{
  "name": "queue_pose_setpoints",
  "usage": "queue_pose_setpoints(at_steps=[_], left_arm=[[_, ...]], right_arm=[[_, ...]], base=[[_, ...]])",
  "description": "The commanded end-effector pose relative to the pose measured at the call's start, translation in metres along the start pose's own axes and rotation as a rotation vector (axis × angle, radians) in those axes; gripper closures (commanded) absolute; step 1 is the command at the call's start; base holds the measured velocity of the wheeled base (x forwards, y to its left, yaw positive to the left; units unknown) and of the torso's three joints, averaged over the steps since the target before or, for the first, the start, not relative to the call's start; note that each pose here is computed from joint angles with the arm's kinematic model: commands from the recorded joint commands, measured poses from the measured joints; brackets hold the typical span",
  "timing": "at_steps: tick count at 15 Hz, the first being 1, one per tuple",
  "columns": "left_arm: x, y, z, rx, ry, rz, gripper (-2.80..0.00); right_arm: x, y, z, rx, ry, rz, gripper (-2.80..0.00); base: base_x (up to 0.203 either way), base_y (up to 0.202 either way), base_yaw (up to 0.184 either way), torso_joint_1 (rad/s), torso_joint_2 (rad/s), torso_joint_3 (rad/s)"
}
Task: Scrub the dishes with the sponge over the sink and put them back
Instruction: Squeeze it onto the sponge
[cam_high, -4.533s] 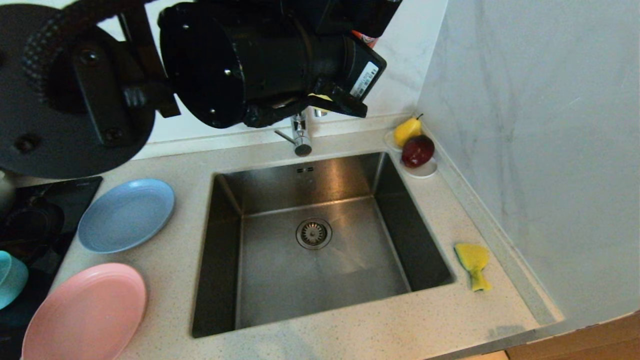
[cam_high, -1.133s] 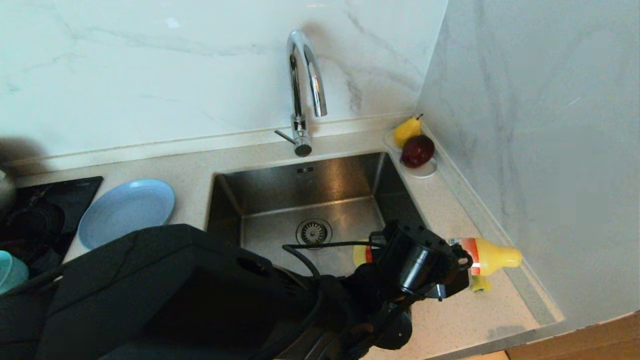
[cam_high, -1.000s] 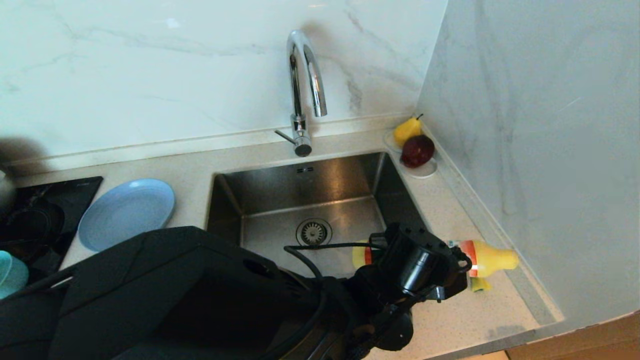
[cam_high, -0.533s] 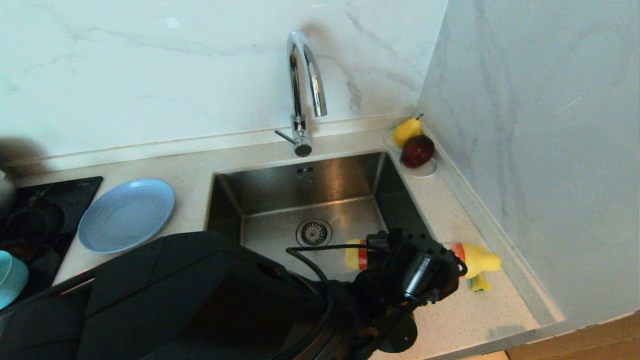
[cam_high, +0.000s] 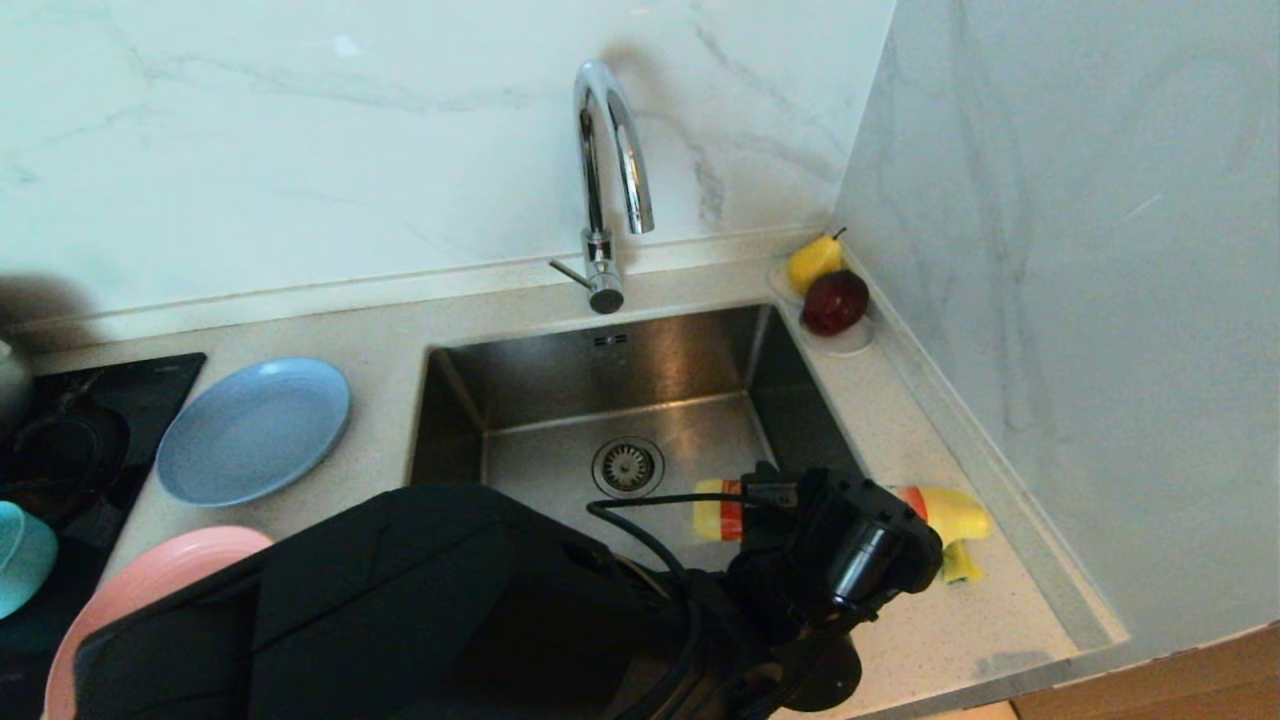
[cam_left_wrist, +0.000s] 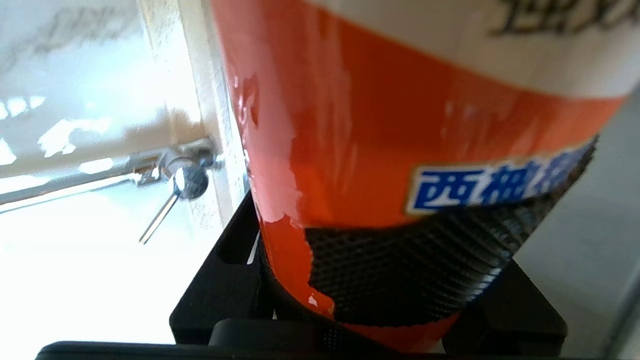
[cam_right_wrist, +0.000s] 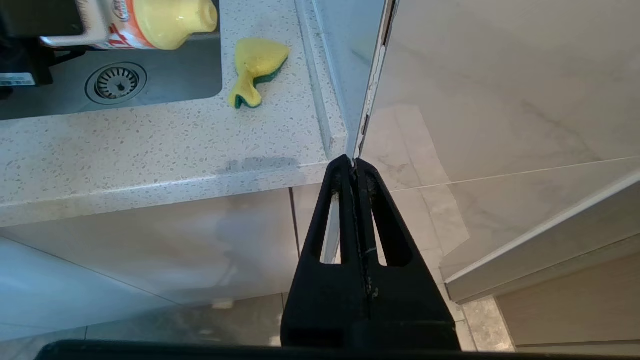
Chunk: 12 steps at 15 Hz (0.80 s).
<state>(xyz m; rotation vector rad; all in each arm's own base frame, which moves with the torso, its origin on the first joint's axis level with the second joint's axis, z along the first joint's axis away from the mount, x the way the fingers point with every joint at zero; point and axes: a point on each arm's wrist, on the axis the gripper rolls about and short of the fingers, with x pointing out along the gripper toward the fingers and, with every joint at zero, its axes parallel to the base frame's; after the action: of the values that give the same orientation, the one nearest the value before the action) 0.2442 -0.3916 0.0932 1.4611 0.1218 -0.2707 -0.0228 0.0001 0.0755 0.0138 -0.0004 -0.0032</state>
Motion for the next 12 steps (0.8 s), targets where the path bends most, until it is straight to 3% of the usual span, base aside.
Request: queue_pose_setpoints(at_steps=[1, 12], left_arm=[[0.003, -0.008, 0.002, 0.015, 0.02, 0.003, 0.0], [0.012, -0.026, 0.018, 0.034, 0.078, 0.036, 0.0]], right_arm=[[0.0, 0.0, 0.0, 0.0, 0.0, 0.0, 0.0], [0.0, 0.0, 0.0, 0.0, 0.0, 0.0, 0.0]], base=[[0.0, 0.0, 0.0, 0.0, 0.0, 0.0], [0.0, 0.0, 0.0, 0.0, 0.0, 0.0]])
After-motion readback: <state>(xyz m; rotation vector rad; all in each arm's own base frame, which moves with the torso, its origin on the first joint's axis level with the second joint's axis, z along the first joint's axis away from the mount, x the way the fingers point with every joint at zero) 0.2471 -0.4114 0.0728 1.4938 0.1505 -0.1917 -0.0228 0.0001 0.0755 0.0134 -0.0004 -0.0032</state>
